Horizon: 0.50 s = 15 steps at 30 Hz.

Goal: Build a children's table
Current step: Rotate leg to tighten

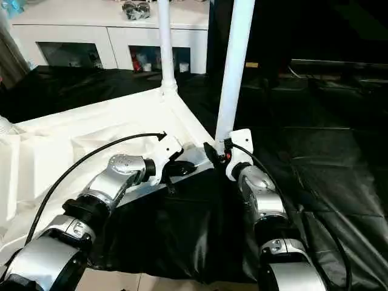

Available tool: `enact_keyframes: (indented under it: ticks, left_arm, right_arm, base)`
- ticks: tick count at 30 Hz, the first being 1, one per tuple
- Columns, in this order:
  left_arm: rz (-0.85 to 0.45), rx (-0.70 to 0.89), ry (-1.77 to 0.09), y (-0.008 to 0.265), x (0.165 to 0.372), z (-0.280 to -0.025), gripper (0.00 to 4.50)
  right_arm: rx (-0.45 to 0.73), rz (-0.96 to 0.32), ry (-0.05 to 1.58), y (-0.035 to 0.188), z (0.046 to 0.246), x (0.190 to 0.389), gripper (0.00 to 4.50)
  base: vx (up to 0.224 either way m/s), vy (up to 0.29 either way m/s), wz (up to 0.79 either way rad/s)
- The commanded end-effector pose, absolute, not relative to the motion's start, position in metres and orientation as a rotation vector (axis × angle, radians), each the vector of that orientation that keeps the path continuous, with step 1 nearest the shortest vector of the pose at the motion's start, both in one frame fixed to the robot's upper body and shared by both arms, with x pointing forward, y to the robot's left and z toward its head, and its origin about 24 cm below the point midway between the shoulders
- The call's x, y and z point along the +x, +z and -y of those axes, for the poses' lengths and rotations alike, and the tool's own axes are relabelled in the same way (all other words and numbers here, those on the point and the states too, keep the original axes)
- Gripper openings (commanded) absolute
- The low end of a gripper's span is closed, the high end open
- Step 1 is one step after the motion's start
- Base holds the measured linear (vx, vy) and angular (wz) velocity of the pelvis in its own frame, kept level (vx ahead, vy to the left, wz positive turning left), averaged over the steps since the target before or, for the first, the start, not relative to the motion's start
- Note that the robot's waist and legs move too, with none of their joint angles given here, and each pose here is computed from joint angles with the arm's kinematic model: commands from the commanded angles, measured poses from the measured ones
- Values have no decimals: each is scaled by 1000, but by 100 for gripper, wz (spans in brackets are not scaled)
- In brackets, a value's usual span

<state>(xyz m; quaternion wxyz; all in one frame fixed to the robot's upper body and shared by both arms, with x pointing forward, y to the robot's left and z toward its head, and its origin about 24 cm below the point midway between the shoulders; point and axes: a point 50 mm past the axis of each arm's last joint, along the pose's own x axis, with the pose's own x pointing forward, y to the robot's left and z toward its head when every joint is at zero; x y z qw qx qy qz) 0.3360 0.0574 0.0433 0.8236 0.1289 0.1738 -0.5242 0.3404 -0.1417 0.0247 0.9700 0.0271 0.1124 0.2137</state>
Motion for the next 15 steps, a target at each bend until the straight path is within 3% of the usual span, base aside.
enact_keyframes:
  ticks: [1, 5, 15]
  left_arm:
    - [-292, 279, -1217, 54, 332, -38, 0]
    - [-279, 292, -1268, 55, 330, -45, 0]
    - [-277, 307, -1462, 57, 320, -69, 0]
  right_arm:
    - [21, -307, 601, 7, 116, 327, 385]
    - [-32, -292, 667, 8, 128, 324, 385]
    - [-44, -292, 1028, 17, 155, 296, 385]
  base:
    - [0, 0, 0]
    - [0, 0, 0]
    - [0, 0, 0]
